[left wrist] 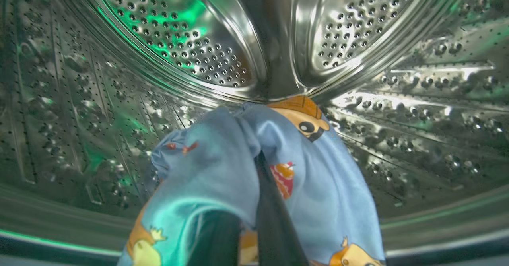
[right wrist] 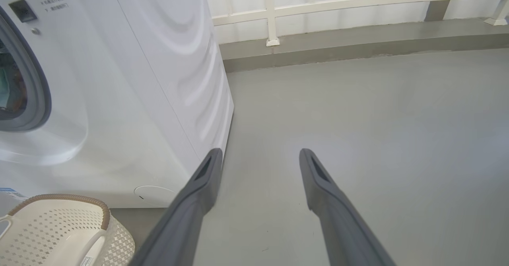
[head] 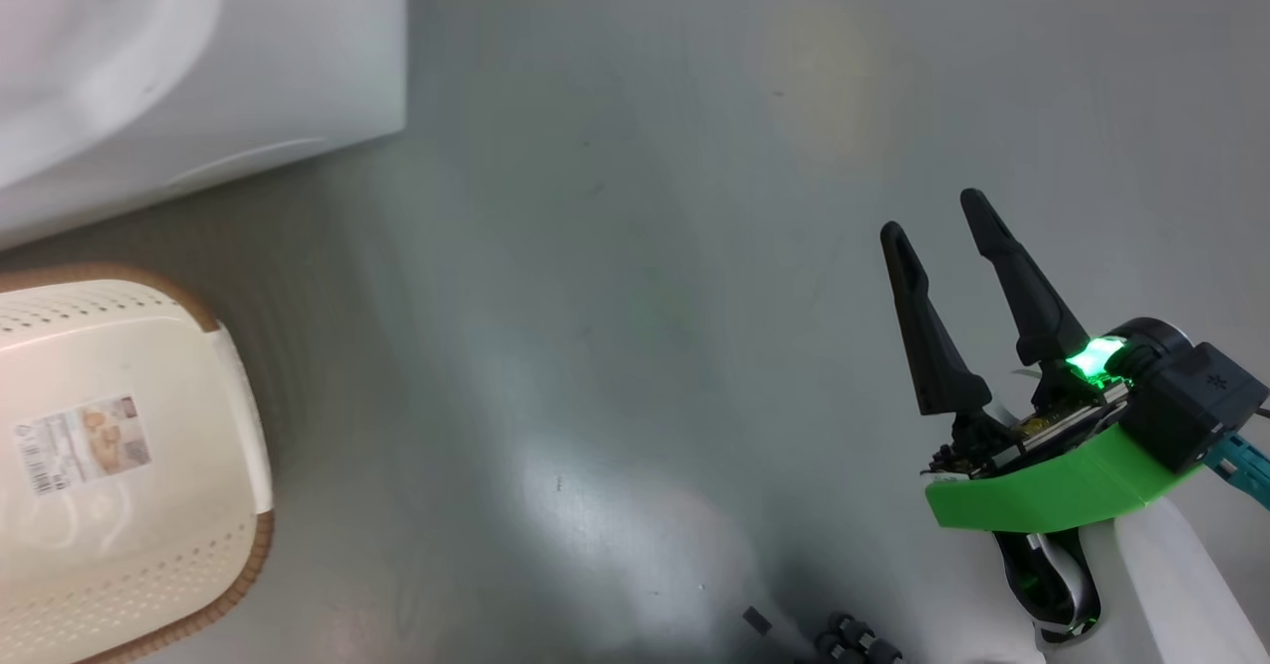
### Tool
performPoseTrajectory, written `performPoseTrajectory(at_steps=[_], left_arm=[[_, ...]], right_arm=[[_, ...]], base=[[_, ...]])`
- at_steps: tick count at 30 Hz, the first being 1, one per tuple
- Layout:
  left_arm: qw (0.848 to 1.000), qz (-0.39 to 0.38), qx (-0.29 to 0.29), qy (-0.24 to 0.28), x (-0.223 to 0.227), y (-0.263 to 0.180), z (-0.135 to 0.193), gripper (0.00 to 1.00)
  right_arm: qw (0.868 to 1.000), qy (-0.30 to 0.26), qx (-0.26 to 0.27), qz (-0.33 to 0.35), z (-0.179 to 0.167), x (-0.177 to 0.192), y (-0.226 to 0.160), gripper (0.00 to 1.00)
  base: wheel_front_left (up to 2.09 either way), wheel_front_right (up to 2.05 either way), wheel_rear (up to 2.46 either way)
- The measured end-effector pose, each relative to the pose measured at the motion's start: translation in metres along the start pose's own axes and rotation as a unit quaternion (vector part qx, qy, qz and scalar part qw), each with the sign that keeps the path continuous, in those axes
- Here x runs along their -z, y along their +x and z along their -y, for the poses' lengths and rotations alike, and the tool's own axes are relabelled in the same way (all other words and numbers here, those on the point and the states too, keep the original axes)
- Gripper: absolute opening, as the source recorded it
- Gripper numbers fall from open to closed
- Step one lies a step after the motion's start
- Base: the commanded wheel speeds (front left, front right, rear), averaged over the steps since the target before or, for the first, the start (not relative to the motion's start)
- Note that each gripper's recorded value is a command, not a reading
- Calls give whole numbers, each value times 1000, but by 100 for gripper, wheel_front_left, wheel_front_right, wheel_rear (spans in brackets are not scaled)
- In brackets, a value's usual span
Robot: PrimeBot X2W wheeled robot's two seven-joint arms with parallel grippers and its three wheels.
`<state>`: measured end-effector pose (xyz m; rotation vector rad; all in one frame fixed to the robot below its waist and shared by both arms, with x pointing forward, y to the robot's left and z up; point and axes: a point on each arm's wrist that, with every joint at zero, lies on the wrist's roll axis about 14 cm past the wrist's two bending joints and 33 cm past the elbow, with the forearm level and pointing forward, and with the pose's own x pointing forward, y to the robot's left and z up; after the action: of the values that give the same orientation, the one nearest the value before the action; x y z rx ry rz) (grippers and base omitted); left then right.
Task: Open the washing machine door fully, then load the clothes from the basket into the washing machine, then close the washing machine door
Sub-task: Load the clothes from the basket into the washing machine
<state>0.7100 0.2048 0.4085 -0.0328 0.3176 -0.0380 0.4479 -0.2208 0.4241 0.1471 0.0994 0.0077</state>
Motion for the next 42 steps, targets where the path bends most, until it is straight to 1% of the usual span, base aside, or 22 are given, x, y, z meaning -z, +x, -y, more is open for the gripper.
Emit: performPoseTrajectory(at_steps=[6,9,11,13,22,28,29,30,39,42], left_arm=[[996,85,-28,21,-33,24,-1,0],[992,121,-33,10,-49,34,2,0],[987,154,-32,20,-60,39,7,0],[985,168,-34,23,-63,43,10,0],[993,112,-37,30,-26,58,14,0],[994,101,-38,27,-21,57,13,0],[994,101,-37,22,-21,57,13,42],[994,100,-36,18,-21,56,14,100],[995,99,-22,-3,-19,44,18,100],[995,102,-15,9,-18,36,19,100]], right_arm=[[1000,-2,8,-8,5,6,3,100],[1000,5,15,-11,7,9,3,100],[1000,4,18,-12,9,10,5,100],[1000,2,22,-15,12,12,4,100],[999,0,27,-28,15,22,4,100],[999,3,22,-30,12,25,6,100],[999,3,21,-30,12,25,7,100],[999,4,20,-30,12,25,7,100],[1000,3,13,-17,9,17,10,100],[1000,-5,11,-11,12,12,12,100]], base=[[0,0,0],[0,0,0],[0,0,0],[0,0,0],[0,0,0],[0,0,0],[0,0,0],[0,0,0],[0,0,0],[0,0,0]])
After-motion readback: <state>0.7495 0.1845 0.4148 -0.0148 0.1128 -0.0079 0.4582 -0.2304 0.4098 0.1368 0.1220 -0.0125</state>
